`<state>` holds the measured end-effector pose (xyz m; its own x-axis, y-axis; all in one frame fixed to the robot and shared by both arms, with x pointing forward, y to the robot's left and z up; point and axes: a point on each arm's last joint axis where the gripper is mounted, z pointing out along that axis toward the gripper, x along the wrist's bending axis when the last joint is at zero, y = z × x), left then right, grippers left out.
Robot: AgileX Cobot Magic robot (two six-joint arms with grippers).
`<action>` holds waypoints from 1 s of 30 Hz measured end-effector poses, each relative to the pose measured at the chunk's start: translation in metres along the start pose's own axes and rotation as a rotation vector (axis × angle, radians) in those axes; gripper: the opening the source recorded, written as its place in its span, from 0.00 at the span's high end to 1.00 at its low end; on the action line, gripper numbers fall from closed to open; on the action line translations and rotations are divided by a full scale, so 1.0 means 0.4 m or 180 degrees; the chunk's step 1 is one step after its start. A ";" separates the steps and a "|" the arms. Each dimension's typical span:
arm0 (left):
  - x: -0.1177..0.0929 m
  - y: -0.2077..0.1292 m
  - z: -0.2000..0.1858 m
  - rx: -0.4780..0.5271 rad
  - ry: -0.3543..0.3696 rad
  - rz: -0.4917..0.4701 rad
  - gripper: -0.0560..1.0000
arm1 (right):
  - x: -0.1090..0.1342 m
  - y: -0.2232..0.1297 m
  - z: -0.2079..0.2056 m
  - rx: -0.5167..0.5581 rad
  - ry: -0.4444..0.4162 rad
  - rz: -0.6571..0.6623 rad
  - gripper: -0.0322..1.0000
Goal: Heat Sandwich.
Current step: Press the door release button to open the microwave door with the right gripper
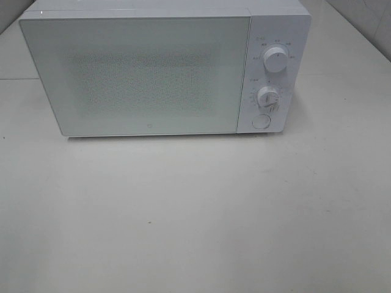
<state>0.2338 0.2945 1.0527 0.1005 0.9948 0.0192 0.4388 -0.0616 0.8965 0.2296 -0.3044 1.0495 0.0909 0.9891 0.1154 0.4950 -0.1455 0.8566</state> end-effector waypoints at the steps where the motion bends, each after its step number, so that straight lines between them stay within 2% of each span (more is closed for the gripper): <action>1: 0.000 0.000 0.000 0.0000 0.0000 0.0000 0.03 | 0.000 0.000 0.000 0.0000 0.0000 0.0000 0.23; 10: 0.000 0.000 0.000 0.0000 0.0000 0.0000 0.03 | 0.000 0.002 -0.002 -0.0022 0.0004 0.0001 0.23; 17: 0.000 0.000 0.000 0.0000 0.0000 0.0000 0.03 | 0.006 0.038 -0.012 -0.0325 0.0064 0.0002 0.23; 24: 0.000 0.000 0.000 -0.0003 0.0000 0.0000 0.03 | 0.024 0.107 0.042 -0.0569 0.0131 -0.0024 0.23; 30: 0.000 0.000 0.000 -0.0003 0.0000 0.0000 0.03 | 0.032 0.128 0.101 -0.0585 0.0154 -0.0045 0.23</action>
<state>0.2338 0.2945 1.0528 0.1004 0.9948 0.0192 0.4379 -0.0615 0.8969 0.2911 -0.2999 1.0745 0.0413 0.9916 0.1229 0.3294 -0.1296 0.9353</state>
